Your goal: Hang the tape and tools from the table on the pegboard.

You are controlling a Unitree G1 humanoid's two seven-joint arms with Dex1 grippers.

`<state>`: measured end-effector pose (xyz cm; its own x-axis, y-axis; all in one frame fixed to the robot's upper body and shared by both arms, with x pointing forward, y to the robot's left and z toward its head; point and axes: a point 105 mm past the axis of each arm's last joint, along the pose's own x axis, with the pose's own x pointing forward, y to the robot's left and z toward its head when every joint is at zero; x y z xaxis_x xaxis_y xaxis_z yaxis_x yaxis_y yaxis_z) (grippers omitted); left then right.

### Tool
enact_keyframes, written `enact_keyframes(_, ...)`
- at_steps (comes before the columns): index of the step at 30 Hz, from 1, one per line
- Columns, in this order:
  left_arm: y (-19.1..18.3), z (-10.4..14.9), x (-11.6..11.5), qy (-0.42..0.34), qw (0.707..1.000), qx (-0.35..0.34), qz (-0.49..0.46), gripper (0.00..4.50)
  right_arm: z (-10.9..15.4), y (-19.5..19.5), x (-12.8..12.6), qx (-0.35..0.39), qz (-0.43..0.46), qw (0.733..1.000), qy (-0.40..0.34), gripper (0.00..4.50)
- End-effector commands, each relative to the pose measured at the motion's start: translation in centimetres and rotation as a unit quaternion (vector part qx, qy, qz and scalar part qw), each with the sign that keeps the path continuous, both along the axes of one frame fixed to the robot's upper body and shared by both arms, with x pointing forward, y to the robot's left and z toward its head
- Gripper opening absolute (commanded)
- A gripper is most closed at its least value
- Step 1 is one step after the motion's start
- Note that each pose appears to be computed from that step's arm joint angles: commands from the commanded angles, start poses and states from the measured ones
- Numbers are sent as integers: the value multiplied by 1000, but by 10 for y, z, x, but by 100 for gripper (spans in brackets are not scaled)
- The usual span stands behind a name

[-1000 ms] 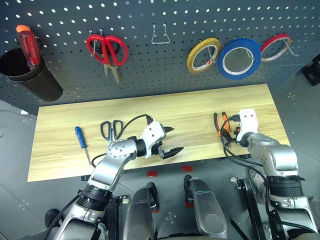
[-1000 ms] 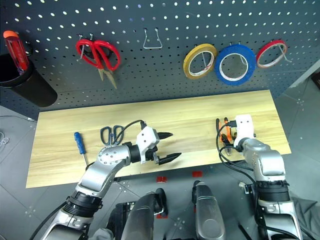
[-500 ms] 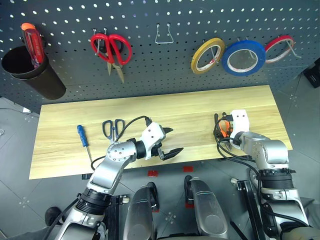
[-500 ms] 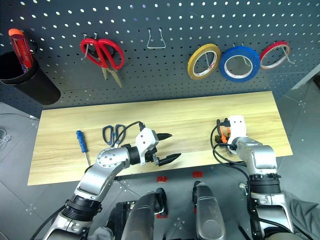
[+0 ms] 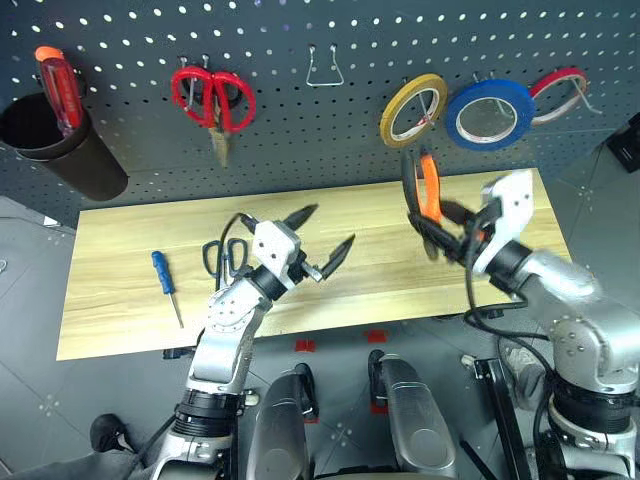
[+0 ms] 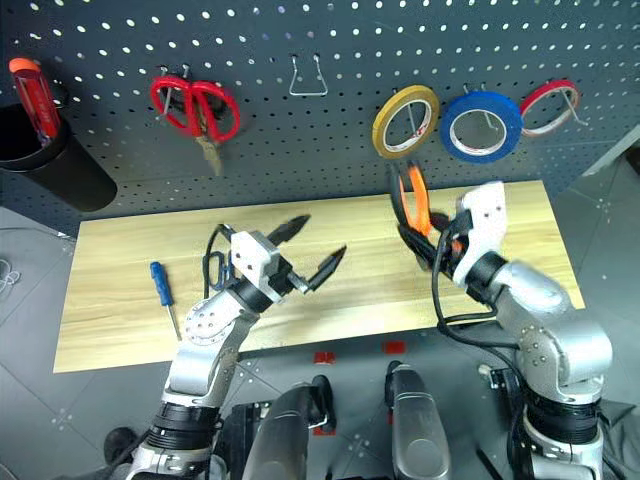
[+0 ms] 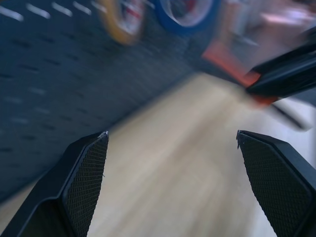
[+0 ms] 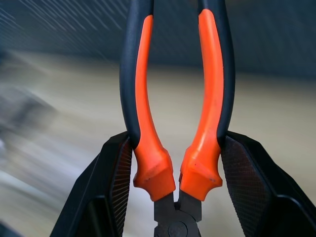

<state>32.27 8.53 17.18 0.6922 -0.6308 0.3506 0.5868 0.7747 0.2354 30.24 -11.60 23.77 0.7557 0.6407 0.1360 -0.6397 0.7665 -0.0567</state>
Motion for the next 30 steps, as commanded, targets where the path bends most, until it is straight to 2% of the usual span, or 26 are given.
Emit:
enact_keyframes(1,4,29,-6,-90,993,-49,56,439,67,30,-14,10,69,986,-153,241)
enact_keyframes(4,3,27,0,-110,989,-49,85,439,98,55,-5,-9,86,968,-235,241)
enact_keyframes(8,5,20,10,-111,988,-44,101,439,116,82,8,-48,86,941,-325,241)
enact_keyframes(13,6,15,14,-114,986,-46,114,439,142,114,9,-54,83,904,-416,241)
enact_keyframes(18,4,19,17,-123,982,-65,129,439,159,131,20,-39,70,891,-446,241)
enact_keyframes(26,-3,45,18,-147,971,-118,150,439,160,138,53,-21,41,900,-434,241)
enact_keyframes(30,-2,45,17,-150,970,-112,152,439,164,131,64,-12,19,902,-430,241)
